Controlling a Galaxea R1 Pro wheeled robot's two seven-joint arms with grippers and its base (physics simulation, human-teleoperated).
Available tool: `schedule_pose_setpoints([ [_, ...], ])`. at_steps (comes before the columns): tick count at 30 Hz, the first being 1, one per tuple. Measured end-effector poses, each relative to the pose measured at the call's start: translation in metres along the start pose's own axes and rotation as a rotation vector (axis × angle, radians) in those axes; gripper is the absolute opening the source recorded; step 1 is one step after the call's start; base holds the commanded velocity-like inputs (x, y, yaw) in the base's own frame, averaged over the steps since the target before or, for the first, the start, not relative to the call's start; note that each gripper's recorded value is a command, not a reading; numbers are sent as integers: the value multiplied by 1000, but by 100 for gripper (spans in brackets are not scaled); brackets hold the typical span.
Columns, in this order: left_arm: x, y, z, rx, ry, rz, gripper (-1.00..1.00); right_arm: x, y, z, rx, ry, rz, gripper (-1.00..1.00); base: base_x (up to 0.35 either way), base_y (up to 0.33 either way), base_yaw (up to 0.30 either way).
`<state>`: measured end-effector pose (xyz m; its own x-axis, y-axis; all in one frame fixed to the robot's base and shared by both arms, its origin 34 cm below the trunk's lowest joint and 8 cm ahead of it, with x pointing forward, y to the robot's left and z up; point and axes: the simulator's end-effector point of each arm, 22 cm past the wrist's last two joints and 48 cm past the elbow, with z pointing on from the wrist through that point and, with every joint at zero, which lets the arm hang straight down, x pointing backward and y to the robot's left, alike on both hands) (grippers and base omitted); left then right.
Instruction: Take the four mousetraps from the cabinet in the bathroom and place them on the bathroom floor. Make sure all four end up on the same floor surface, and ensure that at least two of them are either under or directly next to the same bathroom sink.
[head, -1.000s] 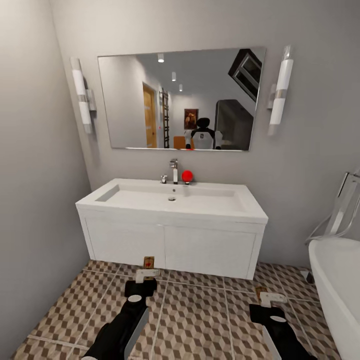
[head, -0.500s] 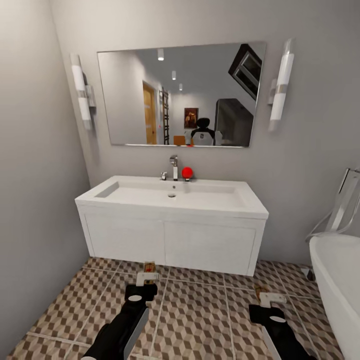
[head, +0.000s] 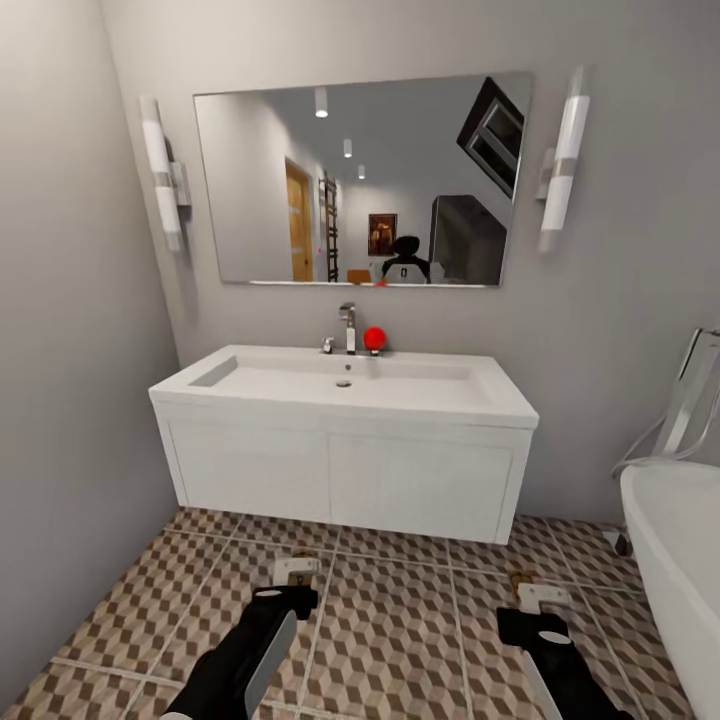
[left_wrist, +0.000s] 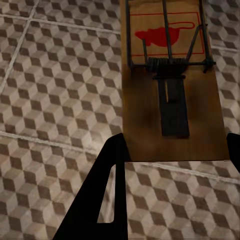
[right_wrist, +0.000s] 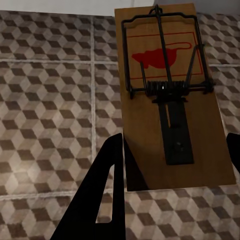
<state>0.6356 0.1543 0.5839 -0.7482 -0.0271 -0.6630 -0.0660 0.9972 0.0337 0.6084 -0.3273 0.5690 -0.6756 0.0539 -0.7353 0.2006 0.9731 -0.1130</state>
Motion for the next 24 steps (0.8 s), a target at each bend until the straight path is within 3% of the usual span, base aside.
schedule_pose_setpoints([
  [24, 39, -2, 31, 3, -1, -2, -100, 42, 4, 27, -3, -1, 0, -100, 0, 0, 0],
])
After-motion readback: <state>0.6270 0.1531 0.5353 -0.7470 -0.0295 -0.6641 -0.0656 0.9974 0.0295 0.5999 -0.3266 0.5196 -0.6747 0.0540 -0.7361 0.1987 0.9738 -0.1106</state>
